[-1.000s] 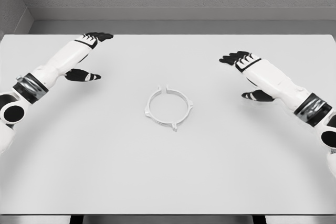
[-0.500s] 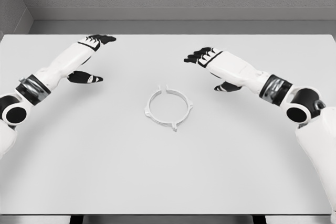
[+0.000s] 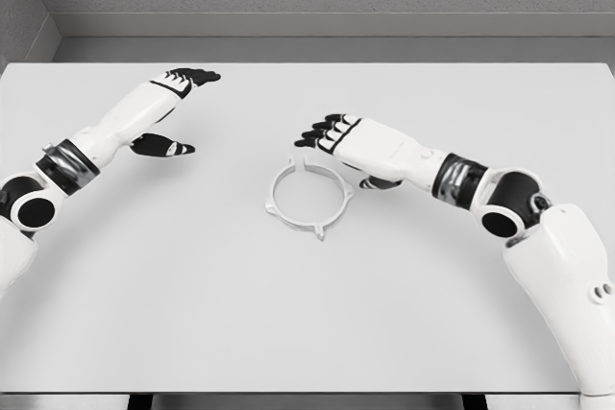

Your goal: Assemble PVC drainage pipe clamps

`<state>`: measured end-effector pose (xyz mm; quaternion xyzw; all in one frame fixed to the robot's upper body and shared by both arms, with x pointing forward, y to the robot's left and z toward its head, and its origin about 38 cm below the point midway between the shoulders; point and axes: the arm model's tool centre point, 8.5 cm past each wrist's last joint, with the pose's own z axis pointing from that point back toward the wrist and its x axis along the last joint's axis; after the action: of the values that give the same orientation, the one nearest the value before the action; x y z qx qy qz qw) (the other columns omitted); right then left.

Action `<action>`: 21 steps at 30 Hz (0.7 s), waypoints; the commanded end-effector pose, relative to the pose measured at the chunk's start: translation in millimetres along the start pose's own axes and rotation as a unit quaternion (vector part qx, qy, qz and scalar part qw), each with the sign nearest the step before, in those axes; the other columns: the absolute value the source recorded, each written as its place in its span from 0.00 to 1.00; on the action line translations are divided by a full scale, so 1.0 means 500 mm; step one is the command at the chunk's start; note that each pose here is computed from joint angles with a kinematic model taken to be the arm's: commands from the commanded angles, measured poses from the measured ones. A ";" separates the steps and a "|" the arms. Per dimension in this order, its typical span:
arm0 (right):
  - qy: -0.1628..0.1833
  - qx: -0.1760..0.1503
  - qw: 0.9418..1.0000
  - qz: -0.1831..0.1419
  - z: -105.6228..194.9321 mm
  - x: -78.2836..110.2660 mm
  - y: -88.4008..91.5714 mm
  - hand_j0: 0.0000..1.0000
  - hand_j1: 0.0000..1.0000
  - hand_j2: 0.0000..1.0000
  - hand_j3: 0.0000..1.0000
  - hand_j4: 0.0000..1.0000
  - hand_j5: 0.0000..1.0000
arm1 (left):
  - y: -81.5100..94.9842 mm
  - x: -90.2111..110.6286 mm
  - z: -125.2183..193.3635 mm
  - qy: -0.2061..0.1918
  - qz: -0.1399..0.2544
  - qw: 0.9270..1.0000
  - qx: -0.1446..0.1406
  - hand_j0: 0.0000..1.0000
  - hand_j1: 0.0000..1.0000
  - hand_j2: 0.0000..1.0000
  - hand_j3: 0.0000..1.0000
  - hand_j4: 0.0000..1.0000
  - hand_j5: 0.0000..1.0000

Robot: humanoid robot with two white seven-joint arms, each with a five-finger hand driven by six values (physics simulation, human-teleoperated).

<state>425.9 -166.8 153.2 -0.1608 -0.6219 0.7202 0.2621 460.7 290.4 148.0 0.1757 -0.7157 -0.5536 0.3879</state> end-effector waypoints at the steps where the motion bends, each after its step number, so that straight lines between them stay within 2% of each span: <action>1: 0.001 0.005 1.000 -0.002 -0.003 0.004 0.004 1.00 1.00 1.00 1.00 1.00 1.00 | 0.001 0.000 0.000 0.000 0.003 1.000 0.002 1.00 1.00 1.00 1.00 1.00 1.00; 7: -0.007 0.003 1.000 0.006 0.006 0.026 0.002 1.00 1.00 1.00 1.00 1.00 1.00 | 0.001 0.001 -0.001 -0.001 0.002 1.000 0.003 1.00 1.00 1.00 1.00 1.00 1.00; 16: -0.005 0.018 1.000 -0.004 -0.004 0.034 0.018 1.00 1.00 1.00 1.00 1.00 1.00 | -0.002 0.002 -0.002 -0.001 0.003 1.000 0.001 1.00 1.00 1.00 1.00 1.00 1.00; 19: -0.005 0.019 1.000 -0.006 -0.005 0.034 0.022 1.00 1.00 1.00 1.00 1.00 1.00 | -0.026 0.016 -0.014 -0.014 0.002 1.000 -0.021 1.00 1.00 1.00 1.00 1.00 1.00; 21: -0.006 0.029 1.000 -0.011 -0.010 0.033 0.035 1.00 1.00 1.00 1.00 1.00 1.00 | -0.027 0.017 -0.014 -0.014 0.002 1.000 -0.021 1.00 1.00 1.00 1.00 1.00 1.00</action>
<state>412.7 -155.7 141.9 -0.1486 -0.6065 0.7346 0.2655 459.2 278.2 141.4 0.1628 -0.7101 -0.5685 0.3821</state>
